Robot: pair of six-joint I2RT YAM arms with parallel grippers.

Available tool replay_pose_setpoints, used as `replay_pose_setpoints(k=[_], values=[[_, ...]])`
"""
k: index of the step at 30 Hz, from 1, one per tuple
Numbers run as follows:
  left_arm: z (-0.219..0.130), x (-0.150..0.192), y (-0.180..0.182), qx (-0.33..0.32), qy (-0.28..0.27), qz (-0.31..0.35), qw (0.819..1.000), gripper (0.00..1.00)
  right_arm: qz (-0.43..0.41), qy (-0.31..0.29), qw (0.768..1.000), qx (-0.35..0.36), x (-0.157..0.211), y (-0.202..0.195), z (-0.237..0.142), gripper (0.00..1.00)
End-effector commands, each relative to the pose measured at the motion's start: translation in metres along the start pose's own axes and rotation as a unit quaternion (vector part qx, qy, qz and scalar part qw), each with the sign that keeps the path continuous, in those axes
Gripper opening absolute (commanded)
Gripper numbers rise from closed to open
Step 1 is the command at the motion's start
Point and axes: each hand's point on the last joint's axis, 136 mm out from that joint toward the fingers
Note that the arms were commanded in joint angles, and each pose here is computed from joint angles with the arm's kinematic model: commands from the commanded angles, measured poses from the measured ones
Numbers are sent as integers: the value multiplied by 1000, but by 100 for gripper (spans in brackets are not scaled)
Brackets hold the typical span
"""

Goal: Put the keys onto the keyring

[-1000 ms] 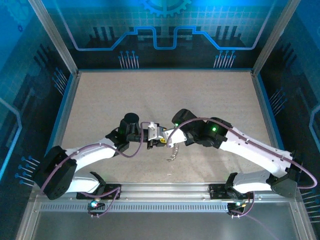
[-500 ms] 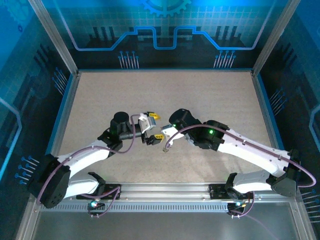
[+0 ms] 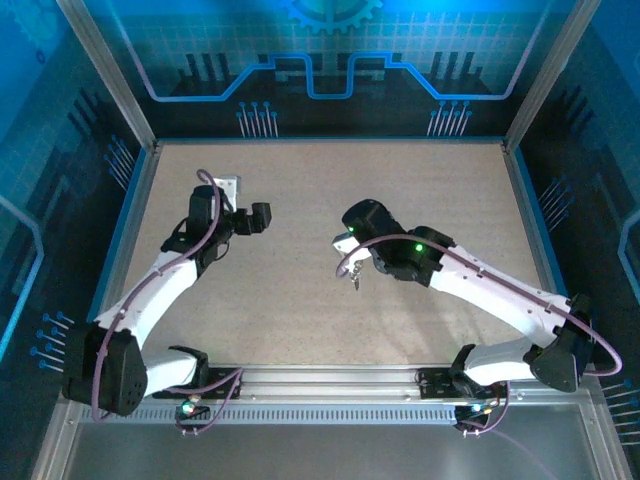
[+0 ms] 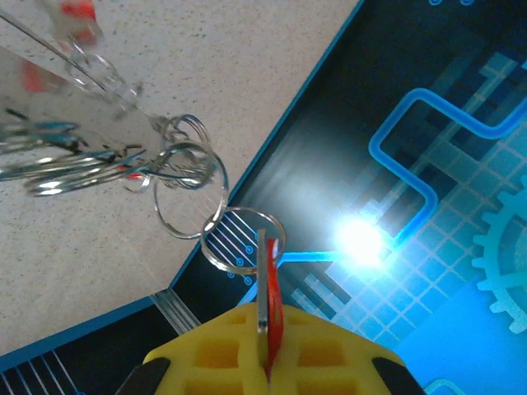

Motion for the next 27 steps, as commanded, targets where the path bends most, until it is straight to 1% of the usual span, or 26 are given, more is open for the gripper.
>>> replay_pose_setpoints(k=[1, 4, 8, 11, 15, 19, 22, 24, 27], values=[[3, 16, 14, -33, 31, -53, 998, 99, 40, 8, 999, 32, 14, -27, -10, 0], [6, 16, 20, -35, 26, -68, 997, 99, 54, -7, 999, 2, 6, -22, -6, 0], [1, 11, 29, -57, 16, -51, 997, 99, 79, -37, 996, -22, -21, -19, 10, 0], [-2, 8, 39, -73, 4, -54, 996, 99, 107, -59, 992, -39, -43, -22, 22, 0], [-4, 7, 46, -91, -1, -27, 995, 99, 122, -88, 987, -53, -68, -32, 28, 0], [-6, 9, 55, -111, -5, -29, 993, 99, 133, -120, 982, -54, -94, -42, 33, 0], [-4, 11, 60, -124, -5, -29, 992, 99, 158, -148, 975, -57, -108, -47, 35, 0], [-3, 13, 61, -126, 0, -27, 992, 99, 164, -167, 970, -66, -118, -42, 38, 0], [-1, 17, 63, -128, 2, -25, 991, 99, 158, -167, 969, -85, -126, -22, 48, 0]])
Point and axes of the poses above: each hand's point on the last joint's axis, 136 mm out from that joint toward the fingers, its own z axis out along the fingers, its own y axis along the line the jaws close on, x = y × z, and after that the axes turned 8 degrees about -z, right-handed
